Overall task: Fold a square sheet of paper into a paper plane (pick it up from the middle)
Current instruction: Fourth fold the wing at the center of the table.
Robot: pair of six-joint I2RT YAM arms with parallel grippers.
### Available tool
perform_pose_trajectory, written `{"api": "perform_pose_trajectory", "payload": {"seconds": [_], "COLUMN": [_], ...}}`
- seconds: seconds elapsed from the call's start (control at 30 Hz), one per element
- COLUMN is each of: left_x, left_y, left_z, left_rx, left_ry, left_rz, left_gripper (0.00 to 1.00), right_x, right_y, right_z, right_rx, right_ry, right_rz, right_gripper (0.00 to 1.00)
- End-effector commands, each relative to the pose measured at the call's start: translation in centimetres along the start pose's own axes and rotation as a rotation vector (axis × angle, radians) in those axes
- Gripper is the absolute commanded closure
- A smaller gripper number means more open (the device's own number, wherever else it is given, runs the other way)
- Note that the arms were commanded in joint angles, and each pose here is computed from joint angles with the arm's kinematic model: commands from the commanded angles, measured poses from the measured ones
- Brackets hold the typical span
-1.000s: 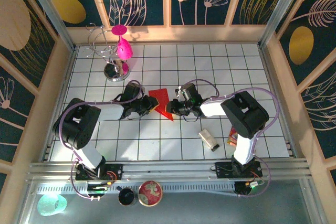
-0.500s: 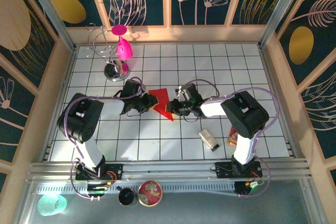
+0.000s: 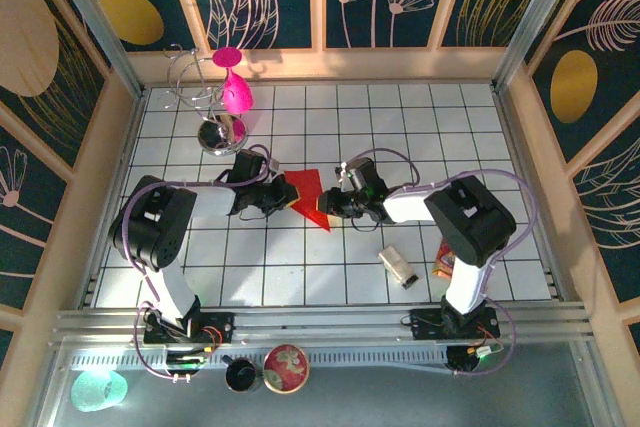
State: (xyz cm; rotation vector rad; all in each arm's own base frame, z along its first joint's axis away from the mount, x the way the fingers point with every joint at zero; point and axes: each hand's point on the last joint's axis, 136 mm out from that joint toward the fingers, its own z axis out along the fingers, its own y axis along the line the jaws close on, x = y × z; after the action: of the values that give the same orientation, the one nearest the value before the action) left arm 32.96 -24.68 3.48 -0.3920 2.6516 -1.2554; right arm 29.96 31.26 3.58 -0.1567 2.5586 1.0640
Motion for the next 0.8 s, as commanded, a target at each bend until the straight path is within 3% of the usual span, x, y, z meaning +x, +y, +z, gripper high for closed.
{"api": "perform_pose_trajectory", "payload": {"seconds": [0.0,0.17,0.33,0.53,0.77], "left_x": [-0.6,-1.6,-1.9,-2.0,-1.9], "left_y": [-0.8,-1.2,-2.0,-2.2,-2.2], "left_z": [-0.4,-0.9,-0.6,-0.3,-0.3], "left_rx": [0.017,0.016,0.026,0.028,0.027], "left_ry": [-0.015,-0.079,-0.094,-0.093,-0.090], "left_rz": [-0.023,-0.086,-0.111,-0.123,-0.131], "left_gripper": [0.99,0.99,0.99,0.99,0.99], "right_x": [-3.5,-4.0,-2.5,-0.8,0.0], "right_y": [0.9,1.9,3.3,3.4,2.8], "right_z": [-2.5,-3.7,-2.5,0.3,1.9], "right_rx": [0.081,0.204,0.268,0.330,0.363], "right_ry": [-0.145,-0.231,-0.239,-0.198,-0.161], "right_rz": [-0.161,-0.363,-0.492,-0.549,-0.579], "right_gripper": [0.68,0.65,0.62,0.55,0.55]}}
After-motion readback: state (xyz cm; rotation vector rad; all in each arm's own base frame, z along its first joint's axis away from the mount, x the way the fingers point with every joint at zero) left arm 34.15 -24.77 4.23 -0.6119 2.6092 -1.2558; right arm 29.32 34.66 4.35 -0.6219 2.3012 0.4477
